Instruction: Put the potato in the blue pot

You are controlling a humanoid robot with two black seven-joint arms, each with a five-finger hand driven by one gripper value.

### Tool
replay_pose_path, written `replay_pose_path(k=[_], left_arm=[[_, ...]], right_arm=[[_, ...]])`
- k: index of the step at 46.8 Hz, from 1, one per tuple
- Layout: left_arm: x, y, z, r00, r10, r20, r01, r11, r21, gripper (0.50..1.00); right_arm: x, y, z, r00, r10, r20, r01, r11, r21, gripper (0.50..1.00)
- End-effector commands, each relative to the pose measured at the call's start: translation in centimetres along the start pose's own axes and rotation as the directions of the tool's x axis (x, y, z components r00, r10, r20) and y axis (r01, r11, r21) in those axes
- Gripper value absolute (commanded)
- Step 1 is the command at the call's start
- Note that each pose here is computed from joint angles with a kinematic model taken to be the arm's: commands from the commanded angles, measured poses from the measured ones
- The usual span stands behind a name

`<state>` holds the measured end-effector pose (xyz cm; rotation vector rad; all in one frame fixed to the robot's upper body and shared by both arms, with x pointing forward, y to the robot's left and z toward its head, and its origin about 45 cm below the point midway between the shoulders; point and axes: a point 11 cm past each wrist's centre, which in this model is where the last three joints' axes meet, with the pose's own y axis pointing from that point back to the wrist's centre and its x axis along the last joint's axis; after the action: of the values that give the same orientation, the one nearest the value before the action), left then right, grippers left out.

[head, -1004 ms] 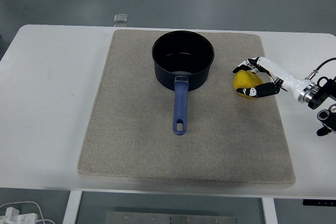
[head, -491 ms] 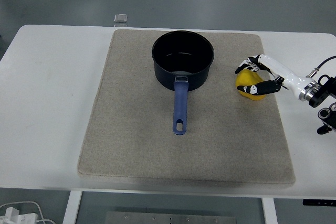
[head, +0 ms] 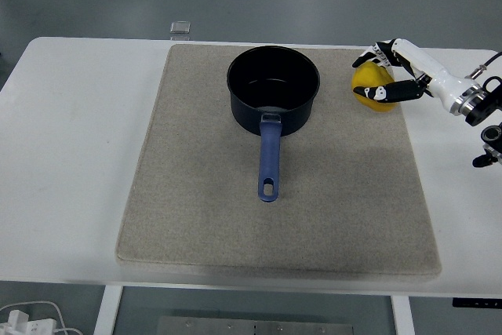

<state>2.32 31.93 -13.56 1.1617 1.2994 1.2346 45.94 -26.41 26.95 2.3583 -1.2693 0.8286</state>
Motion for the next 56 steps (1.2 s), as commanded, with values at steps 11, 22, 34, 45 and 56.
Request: replay_pose_path(k=[11, 22, 34, 45, 56], left_arm=[[-0.1, 0.0, 0.0, 1.0, -0.004, 0.001, 0.004, 1.0, 0.0, 0.999], [-0.1, 0.0, -0.1, 1.0, -0.004, -0.001, 0.004, 1.0, 0.001, 0.999], [0.0, 0.0, -0.1, 1.0, -0.001, -0.003, 0.001, 1.0, 0.0, 0.999], [0.1, 0.0, 0.0, 1.0, 0.004, -0.004, -0.004, 1.0, 0.0, 0.999], [0.0, 0.0, -0.1, 1.0, -0.002, -0.003, 0.002, 1.0, 0.0, 0.999]], right_arm=[[1.0, -3.1, -4.0, 1.0, 0.01, -0.002, -0.01, 0.999, 0.045, 0.5], [-2.0, -6.7, -8.4, 0.999, -0.039, 0.018, 0.037, 0.991, 0.13, 0.5], [-4.5, -9.9, -10.1, 0.998, -0.047, 0.037, 0.041, 0.99, 0.134, 0.5], [-7.4, -12.4, -11.4, 0.996, -0.061, 0.062, 0.052, 0.99, 0.133, 0.5], [-8.6, -13.0, -11.6, 0.995, -0.072, 0.07, 0.063, 0.99, 0.13, 0.5]])
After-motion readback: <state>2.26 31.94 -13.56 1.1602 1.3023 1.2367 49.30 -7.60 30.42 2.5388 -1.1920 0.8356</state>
